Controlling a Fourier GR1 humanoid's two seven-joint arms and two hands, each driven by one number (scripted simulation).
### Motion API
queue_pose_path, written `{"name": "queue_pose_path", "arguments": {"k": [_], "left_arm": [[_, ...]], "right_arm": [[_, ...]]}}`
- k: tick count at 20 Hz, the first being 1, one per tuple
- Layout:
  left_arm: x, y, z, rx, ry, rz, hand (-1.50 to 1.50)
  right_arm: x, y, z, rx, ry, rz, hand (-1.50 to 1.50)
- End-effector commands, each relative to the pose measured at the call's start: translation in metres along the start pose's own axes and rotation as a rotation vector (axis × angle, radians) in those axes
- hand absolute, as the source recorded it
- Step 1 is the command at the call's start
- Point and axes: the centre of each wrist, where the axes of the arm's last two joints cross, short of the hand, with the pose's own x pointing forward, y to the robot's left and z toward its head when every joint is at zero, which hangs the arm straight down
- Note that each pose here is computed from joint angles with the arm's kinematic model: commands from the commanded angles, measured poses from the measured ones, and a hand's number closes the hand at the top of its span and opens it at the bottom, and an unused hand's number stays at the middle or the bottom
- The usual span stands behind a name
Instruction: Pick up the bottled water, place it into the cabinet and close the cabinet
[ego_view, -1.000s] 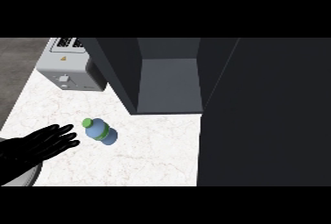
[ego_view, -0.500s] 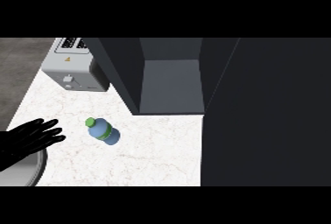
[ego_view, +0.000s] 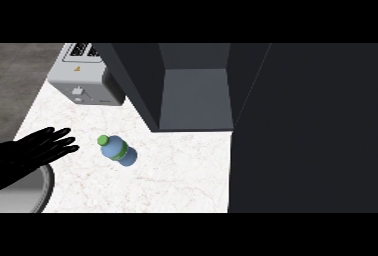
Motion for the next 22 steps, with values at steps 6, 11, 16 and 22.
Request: {"name": "queue_pose_path", "arguments": {"k": [6, 11, 16, 22], "left_arm": [[-0.004, 0.041, 0.011, 0.089, 0.003, -0.029, -1.5], [-0.016, 0.055, -0.018, 0.085, 0.033, -0.055, -1.5], [-0.033, 0.065, -0.017, 0.096, 0.072, -0.06, -1.5], [-0.046, 0.072, -0.036, 0.1, 0.109, -0.065, -1.5]], "right_arm": [[0.016, -0.008, 0.001, 0.016, -0.021, 0.027, -1.5], [0.003, 0.009, 0.004, 0.027, 0.0, 0.019, -1.5], [0.007, 0.007, 0.011, 0.046, -0.013, 0.005, -1.5], [-0.002, 0.003, 0.018, 0.028, -0.001, -0.003, -1.5]]}}
